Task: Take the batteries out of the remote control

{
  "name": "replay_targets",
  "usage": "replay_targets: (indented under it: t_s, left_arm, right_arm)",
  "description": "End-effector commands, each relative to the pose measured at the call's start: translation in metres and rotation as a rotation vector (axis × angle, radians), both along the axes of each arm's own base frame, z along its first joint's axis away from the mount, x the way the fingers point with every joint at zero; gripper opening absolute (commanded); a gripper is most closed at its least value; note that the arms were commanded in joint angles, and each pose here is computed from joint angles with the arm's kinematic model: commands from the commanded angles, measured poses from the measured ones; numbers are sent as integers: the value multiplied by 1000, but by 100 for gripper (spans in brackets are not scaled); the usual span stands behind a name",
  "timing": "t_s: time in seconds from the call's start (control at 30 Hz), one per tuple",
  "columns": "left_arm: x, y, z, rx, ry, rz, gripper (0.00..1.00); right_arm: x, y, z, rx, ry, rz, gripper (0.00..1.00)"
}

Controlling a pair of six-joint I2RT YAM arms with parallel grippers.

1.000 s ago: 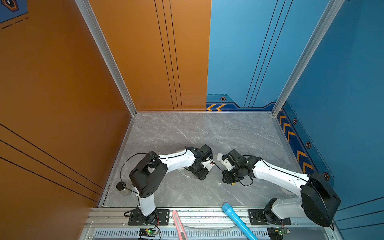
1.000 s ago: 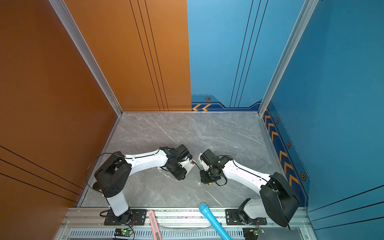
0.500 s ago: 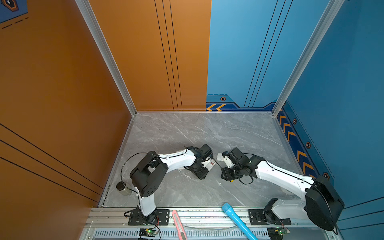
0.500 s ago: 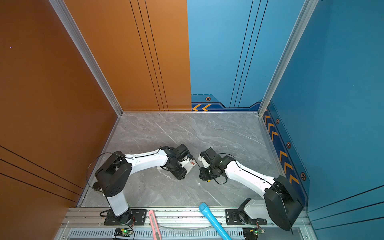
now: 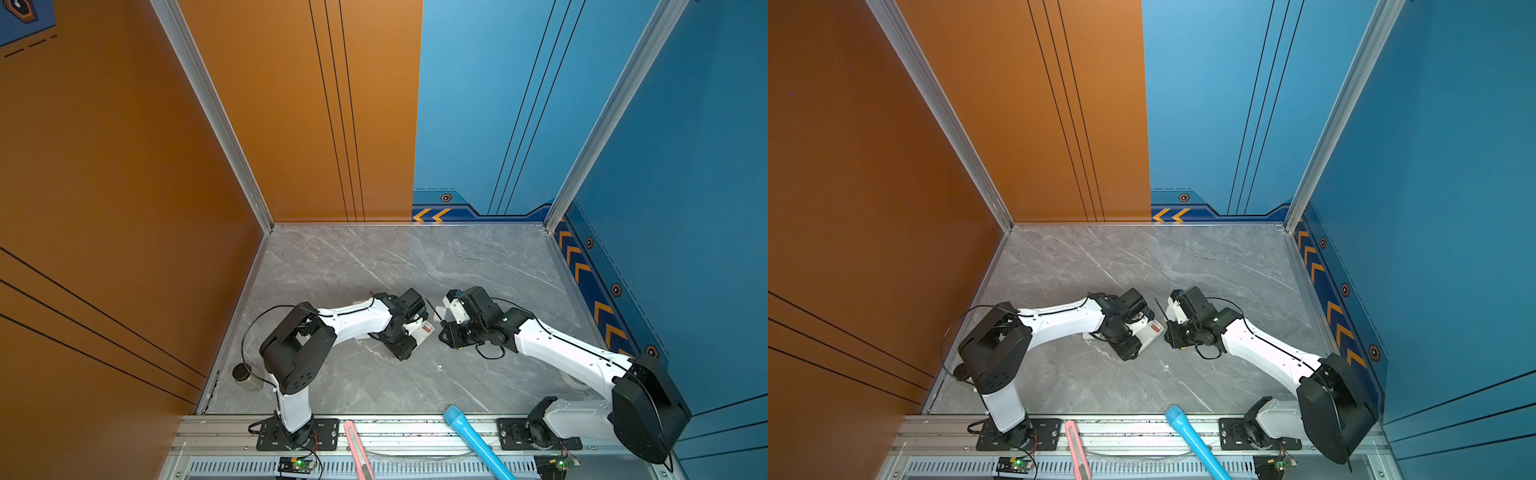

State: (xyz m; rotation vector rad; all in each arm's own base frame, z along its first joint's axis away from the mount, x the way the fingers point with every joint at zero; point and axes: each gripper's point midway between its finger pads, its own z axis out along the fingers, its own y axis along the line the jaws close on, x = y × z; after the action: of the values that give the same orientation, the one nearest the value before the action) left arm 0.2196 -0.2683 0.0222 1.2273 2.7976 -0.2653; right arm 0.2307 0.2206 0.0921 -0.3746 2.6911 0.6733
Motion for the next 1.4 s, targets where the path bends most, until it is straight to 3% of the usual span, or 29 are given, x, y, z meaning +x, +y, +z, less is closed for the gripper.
replay_targets:
  t_s: [0.0, 0.37, 0.5, 0.63, 0.7, 0.97, 1.1, 1.37]
  left_arm:
    - [-13, -13, -31, -24, 56, -65, 11]
    - [-9, -9, -27, 42, -34, -97, 14]
    - [-4, -8, -20, 70, -112, -127, 30]
    - [-1, -10, -13, 56, -155, -140, 56]
    - [0, -11, -11, 47, -158, -139, 61]
    - [-1, -10, -13, 46, -141, -147, 65]
    - [1, -10, -9, 49, -160, -141, 71]
    - [5, -10, -8, 60, -192, -139, 73]
  right_arm:
    - [-2, -11, 6, -11, -7, -17, 0]
    - [-53, -28, 17, -98, 282, 69, 0]
    - [-67, -27, 29, -126, 399, 127, 0]
    - [-75, -23, 33, -139, 501, 149, 0]
    - [-72, -23, 35, -153, 517, 145, 0]
    - [-77, -25, 34, -246, 627, 176, 0]
    - [-75, -28, 36, -278, 634, 175, 0]
    - [-69, -30, 32, -329, 646, 191, 0]
